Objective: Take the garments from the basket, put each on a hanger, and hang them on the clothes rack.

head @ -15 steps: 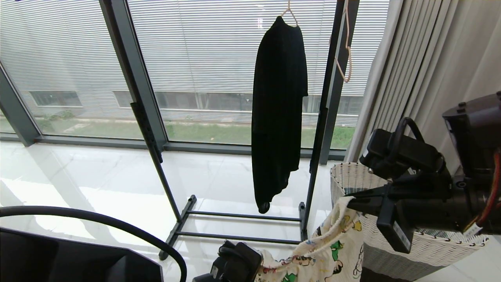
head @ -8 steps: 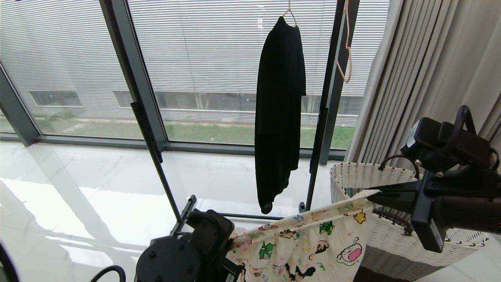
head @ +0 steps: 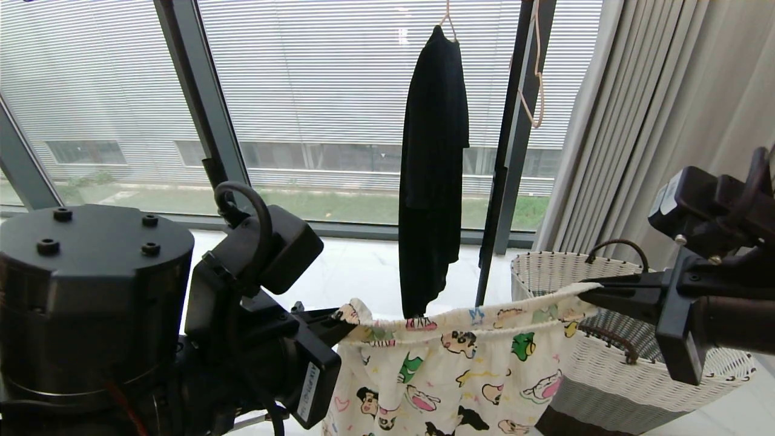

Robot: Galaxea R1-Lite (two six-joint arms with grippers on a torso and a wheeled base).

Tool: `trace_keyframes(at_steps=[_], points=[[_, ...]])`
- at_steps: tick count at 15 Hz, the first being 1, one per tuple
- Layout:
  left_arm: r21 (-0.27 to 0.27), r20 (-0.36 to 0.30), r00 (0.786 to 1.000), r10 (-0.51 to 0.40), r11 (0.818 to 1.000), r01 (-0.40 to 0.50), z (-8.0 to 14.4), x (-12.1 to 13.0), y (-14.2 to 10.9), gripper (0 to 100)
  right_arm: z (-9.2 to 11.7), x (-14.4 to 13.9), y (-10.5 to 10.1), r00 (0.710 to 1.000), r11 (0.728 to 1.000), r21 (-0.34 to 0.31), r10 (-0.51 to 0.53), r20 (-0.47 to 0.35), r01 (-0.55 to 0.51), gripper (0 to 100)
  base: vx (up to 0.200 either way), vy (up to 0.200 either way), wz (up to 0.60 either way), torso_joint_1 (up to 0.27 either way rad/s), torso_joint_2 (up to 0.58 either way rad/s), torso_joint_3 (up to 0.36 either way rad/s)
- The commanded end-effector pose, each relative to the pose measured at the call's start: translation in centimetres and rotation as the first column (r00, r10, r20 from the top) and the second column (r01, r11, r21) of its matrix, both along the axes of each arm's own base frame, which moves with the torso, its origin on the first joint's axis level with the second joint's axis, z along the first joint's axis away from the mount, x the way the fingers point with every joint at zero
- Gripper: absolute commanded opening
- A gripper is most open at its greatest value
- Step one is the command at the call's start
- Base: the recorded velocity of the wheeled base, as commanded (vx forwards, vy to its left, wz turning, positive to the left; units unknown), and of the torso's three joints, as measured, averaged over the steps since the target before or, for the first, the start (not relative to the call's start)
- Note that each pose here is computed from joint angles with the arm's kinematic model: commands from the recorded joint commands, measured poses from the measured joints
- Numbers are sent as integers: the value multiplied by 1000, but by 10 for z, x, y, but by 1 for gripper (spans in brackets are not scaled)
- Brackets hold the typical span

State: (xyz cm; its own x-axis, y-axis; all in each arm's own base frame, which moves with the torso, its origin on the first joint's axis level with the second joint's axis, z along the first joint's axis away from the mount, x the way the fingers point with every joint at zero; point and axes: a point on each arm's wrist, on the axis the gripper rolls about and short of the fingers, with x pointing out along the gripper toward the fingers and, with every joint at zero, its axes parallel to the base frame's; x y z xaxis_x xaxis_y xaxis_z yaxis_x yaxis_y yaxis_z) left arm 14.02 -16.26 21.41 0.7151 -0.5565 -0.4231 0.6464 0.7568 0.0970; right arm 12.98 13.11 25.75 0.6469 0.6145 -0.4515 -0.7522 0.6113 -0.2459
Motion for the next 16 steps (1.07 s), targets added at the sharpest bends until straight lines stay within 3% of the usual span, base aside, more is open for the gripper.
trace_keyframes(at_steps=[1, 4, 6, 10, 12, 13, 15, 16], points=[[12, 45, 999, -15, 1000, 15, -2, 0, 1, 0, -3, -14, -14, 1000, 1000, -1, 3, -2, -3, 0, 0, 0, 0, 0, 0, 0], [-7, 133, 990, -36, 999, 38, -3, 15, -18, 0, -12, -40, -36, 999, 999, -29, 32, -28, -33, 0, 0, 0, 0, 0, 0, 0], [25, 236, 969, -72, 997, 69, -10, 31, -38, 0, -15, -57, -43, 993, 990, -79, 113, -36, -116, 0, 0, 0, 0, 0, 0, 0], [-19, 264, 963, -56, 998, 63, -8, 39, -47, 0, -17, -57, -41, 991, 986, -97, 129, -38, -132, 0, 0, 0, 0, 0, 0, 0], [-117, 207, 978, -2, 993, 27, -2, 34, -41, 0, -17, -42, -36, 997, 994, -89, 61, -39, -65, 0, 0, 0, 0, 0, 0, 0], [-130, 175, 985, 5, 991, 18, -1, 31, -38, 0, -15, -34, -32, 999, 996, -74, 39, -24, -40, 0, 0, 0, 0, 0, 0, 0], [-139, 25, 1000, -1, 990, 4, 6, 5, -22, 0, -1, -3, -9, 999, 1000, -16, 0, 32, 0, 0, 0, 0, 0, 0, 0, 0], [-112, -48, 999, -12, 994, 7, 6, -8, -16, 0, 7, 7, 0, 999, 1000, -7, 0, 41, 0, 0, 0, 0, 0, 0, 0, 0]])
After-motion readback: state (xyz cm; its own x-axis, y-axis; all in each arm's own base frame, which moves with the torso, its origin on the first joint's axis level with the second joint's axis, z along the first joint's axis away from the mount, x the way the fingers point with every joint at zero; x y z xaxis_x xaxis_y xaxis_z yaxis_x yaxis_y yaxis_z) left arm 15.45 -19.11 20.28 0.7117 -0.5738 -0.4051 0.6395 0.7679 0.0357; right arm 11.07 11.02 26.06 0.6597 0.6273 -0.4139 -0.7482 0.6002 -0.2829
